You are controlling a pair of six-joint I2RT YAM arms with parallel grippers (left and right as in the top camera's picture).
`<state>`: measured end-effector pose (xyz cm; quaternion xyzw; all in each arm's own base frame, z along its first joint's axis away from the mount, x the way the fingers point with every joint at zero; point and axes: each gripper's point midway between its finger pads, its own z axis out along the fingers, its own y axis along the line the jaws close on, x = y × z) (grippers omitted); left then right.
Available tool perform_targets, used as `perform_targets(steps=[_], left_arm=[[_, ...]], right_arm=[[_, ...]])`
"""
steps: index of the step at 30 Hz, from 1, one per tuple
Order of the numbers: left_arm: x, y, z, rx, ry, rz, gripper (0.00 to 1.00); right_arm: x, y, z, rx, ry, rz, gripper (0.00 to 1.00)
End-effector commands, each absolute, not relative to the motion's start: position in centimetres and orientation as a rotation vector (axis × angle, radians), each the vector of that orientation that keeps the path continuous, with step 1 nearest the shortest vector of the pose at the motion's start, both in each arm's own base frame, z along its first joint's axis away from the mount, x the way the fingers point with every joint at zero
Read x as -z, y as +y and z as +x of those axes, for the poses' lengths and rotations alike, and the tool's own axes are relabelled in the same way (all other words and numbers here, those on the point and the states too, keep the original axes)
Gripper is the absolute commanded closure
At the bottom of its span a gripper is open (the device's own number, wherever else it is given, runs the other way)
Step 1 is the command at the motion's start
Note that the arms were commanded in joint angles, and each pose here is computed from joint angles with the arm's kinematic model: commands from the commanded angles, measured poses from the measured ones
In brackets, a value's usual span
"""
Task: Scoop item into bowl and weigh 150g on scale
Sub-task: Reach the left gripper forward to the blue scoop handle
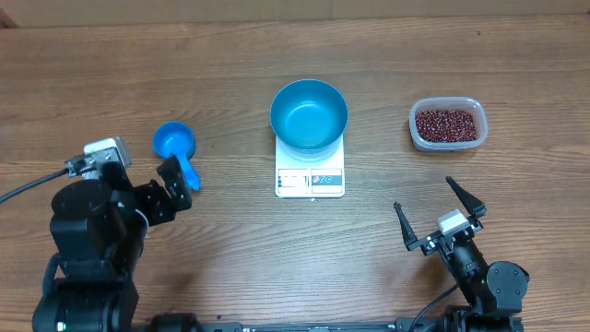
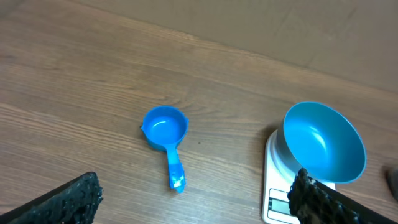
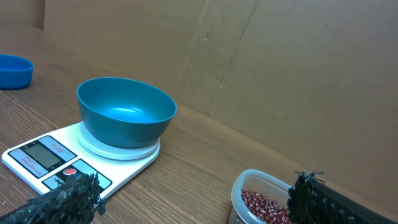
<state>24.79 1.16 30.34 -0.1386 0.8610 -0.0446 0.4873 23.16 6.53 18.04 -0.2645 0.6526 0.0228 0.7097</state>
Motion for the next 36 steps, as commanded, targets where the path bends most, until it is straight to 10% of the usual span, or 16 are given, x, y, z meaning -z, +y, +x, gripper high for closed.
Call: perform_targets(steps=[1,36], left_arm=[[-30.2,2.2,26.1,0.130,2.078,-0.510,0.00],[-6.0,3.4,36.5,-0.151,2.606,-0.946,0.08]], right_arm=[[-17.8,6.3,23.3,-0.046,1.453,-0.573,0.00],[-17.8,6.3,23.3,-0.046,1.453,-0.573,0.00]])
